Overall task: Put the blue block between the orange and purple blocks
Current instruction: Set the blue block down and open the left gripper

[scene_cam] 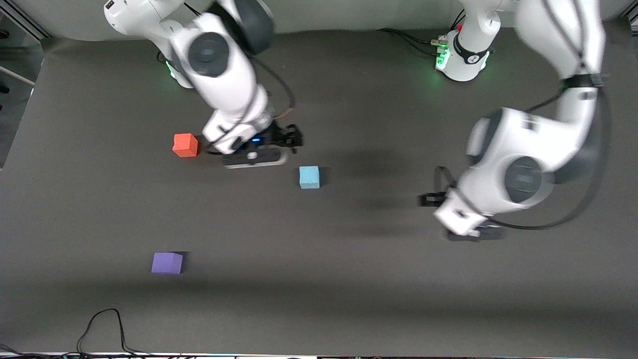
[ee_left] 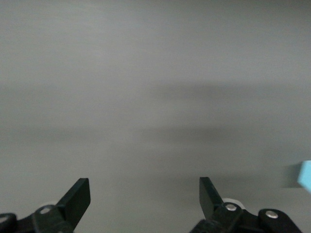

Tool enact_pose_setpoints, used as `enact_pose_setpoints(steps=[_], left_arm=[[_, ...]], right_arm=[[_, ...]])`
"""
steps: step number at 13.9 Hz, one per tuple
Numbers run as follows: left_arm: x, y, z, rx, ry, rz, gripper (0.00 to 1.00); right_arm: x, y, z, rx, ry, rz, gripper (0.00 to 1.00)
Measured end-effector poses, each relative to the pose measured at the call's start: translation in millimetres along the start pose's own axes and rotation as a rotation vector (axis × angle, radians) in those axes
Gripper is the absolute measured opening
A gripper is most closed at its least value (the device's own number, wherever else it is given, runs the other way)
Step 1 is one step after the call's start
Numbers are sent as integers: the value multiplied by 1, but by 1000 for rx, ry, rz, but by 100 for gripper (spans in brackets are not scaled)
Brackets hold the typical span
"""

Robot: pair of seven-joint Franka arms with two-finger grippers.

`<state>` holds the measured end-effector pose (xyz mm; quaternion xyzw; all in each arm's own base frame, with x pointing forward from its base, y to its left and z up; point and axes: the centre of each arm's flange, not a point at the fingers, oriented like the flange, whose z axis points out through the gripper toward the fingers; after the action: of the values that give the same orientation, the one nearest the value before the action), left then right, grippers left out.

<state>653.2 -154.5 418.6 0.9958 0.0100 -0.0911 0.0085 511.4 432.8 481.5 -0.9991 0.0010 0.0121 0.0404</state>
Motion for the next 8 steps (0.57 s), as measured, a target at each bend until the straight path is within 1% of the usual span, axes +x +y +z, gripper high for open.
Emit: enact_pose_setpoints(steps=[2, 4, 6, 8], left_arm=[[4, -73, -20, -6, 9, 15, 100], [-7, -128, -53, -1, 40, 9, 100], [-31, -155, -88, 10, 80, -7, 100], [-59, -160, -117, 20, 113, -14, 100]], right_arm=[[-7, -36, 24, -10, -4, 21, 100], [0, -44, 43, -26, -12, 31, 100], [8, -35, 59, -46, -25, 45, 100], [11, -28, 78, -62, -36, 55, 100]])
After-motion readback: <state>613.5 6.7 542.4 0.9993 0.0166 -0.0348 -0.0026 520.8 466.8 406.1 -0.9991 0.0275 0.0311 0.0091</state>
